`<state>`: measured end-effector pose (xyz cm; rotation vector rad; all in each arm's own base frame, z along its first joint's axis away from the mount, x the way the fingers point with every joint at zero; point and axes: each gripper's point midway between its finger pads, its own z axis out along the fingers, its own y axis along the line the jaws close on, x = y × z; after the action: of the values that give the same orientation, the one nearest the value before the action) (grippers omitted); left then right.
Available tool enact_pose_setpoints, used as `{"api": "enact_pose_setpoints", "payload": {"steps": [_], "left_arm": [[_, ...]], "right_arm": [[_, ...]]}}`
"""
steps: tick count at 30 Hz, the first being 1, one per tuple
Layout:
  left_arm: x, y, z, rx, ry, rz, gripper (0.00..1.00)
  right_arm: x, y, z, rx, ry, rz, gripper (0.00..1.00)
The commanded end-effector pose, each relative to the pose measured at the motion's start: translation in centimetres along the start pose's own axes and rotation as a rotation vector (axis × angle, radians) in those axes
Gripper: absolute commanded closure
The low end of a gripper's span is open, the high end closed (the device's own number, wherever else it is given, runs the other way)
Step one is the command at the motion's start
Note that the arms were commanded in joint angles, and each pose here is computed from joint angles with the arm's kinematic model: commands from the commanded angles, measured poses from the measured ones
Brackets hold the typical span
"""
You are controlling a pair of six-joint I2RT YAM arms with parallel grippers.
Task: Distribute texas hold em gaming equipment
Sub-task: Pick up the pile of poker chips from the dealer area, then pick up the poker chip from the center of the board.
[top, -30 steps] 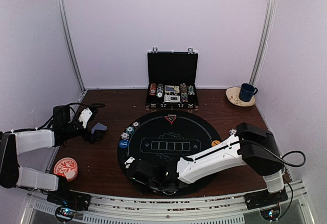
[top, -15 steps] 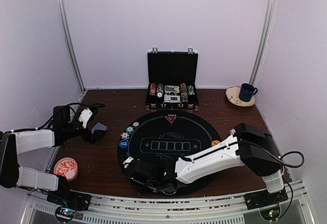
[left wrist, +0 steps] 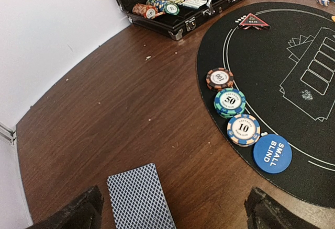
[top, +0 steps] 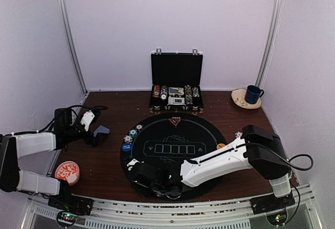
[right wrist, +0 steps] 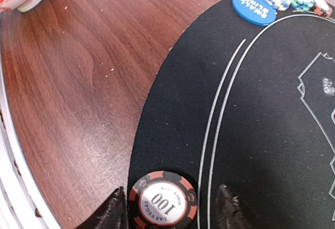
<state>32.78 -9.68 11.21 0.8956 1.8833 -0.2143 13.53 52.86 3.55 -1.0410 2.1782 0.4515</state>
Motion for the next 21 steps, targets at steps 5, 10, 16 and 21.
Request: {"api": "enact_pose_setpoints", "payload": {"steps": [5,10,16,21], "left_arm": [[-1.0,0.6,0.2,-0.017,-0.031,0.031,0.02],[-1.0,0.6,0.2,-0.016,-0.031,0.031,0.02],[-1.0,0.6,0.1,-0.016,-0.033,0.032,0.02],[-1.0,0.6,0.1,-0.018,-0.032,0.033,0.02]], "right_arm": [[-3.8,-1.8,-4.1,0.061,-0.106,0.043,0.12],[-4.7,-4.9,-6.4,0.192,-0.142,0.076,0.0],[-2.5,-13.6,-9.5,0.341,-0.146,0.286,0.0],[1.8,-22.4,-13.0,0.494,-0.156,0.499,0.0]]}}
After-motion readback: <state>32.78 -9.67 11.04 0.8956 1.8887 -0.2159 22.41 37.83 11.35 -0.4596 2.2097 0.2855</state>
